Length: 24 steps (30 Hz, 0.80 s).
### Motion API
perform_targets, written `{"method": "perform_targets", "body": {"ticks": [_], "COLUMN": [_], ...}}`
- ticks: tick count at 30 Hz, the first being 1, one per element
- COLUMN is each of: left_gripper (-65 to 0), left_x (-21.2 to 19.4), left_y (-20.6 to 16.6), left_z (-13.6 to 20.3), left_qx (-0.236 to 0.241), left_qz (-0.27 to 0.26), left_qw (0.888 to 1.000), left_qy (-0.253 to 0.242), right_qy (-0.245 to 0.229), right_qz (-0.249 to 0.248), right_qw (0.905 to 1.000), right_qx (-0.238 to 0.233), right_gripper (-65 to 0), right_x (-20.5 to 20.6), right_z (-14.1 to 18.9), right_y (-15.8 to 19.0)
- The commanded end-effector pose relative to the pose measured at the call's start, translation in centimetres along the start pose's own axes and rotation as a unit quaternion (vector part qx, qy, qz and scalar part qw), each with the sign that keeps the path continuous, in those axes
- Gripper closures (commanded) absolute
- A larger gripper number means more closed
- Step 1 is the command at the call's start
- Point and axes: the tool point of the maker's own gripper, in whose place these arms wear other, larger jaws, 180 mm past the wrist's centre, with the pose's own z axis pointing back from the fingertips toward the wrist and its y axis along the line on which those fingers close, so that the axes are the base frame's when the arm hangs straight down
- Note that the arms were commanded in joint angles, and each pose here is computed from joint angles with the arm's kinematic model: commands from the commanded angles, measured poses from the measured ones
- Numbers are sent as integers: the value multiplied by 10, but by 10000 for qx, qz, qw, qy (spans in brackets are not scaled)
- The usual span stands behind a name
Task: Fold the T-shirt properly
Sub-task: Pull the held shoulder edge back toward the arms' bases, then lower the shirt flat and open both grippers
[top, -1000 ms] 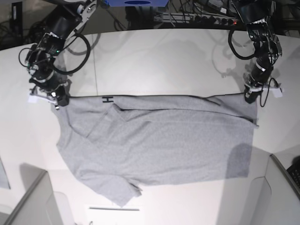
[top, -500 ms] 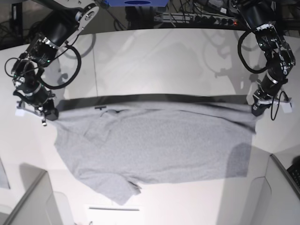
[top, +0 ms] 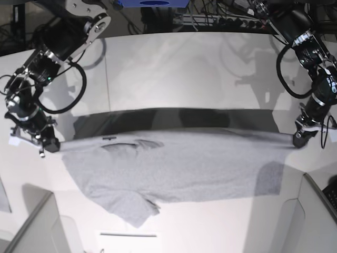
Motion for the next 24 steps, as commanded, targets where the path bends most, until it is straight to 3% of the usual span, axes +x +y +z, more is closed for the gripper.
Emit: {"method": "perform_targets", "body": {"ticks": [1, 10, 24], "left_gripper": [0, 0, 0], "left_x": [19, -8, -71], "left_y": [-7, 6, 56], "left_z": [4, 32, 79], "left_qx": [-86, 181, 894], "left_qz": [-128, -496, -626], "left_qw": [9996, 9986, 9885], "left_qy": [-246, 38, 1048], "right_qy": [-211, -354, -38], "right_qz": [51, 265, 198], "right_qw": [9996, 9990, 9967], "right_qx": [182, -17, -792], "right_gripper": [0, 0, 0], "right_x": [14, 12, -17], "right_z": [4, 26, 46], "right_y": [15, -2, -72]}}
